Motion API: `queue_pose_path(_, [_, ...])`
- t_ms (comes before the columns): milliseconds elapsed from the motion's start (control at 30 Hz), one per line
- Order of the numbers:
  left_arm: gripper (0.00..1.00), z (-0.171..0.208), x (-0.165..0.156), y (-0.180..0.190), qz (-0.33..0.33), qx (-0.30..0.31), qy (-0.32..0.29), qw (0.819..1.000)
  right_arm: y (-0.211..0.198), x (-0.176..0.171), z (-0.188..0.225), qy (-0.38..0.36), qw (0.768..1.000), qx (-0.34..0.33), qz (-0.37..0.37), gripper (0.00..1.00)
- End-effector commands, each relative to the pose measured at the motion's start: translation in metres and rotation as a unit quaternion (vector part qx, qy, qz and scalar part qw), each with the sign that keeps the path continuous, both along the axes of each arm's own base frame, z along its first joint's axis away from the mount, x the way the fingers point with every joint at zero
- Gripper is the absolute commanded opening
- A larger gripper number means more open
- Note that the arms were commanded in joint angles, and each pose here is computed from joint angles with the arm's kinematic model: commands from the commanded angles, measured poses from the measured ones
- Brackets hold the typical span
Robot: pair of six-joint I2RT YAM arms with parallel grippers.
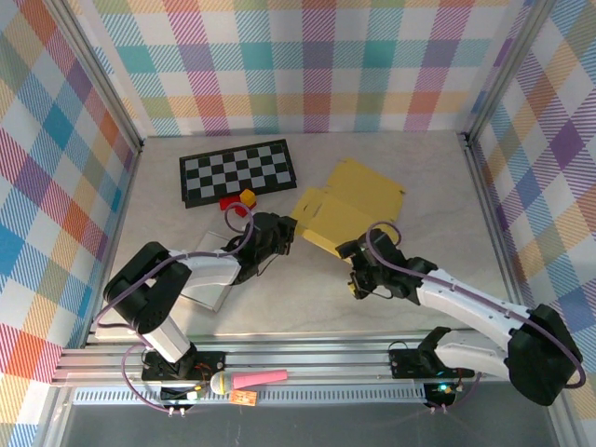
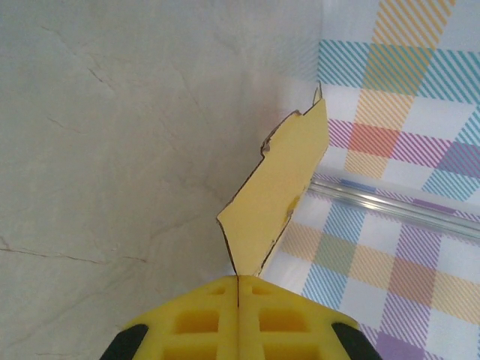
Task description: Fold the paper box
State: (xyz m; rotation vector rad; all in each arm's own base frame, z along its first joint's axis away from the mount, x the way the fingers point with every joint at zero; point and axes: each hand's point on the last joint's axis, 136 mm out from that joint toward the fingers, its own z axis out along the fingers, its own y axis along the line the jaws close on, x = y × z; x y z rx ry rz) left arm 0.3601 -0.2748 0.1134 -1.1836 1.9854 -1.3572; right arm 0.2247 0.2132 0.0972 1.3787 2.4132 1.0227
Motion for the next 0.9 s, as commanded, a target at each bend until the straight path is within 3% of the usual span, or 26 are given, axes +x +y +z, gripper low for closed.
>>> queue_pose_path(0, [0.00,0.014,-0.001,-0.003,0.006,-0.012,0.002,1.000,0.014,0.033,0.020,-0.055,0.994,0.046,-0.081,0.90])
queue_pose_path(433, [0.00,0.026,-0.009,0.009,0.032,-0.060,0.017,0.998,0.030,0.078,0.012,-0.148,0.979,0.017,-0.137,0.91])
queue_pose_path(567, [0.00,0.032,-0.013,0.009,0.029,-0.068,0.024,0.997,0.027,0.083,0.018,-0.163,0.975,0.021,-0.150,0.82])
queue_pose_path(867, [0.00,0.041,-0.013,0.007,0.042,-0.090,0.029,0.995,0.013,0.082,0.046,-0.190,0.968,0.035,-0.159,0.49])
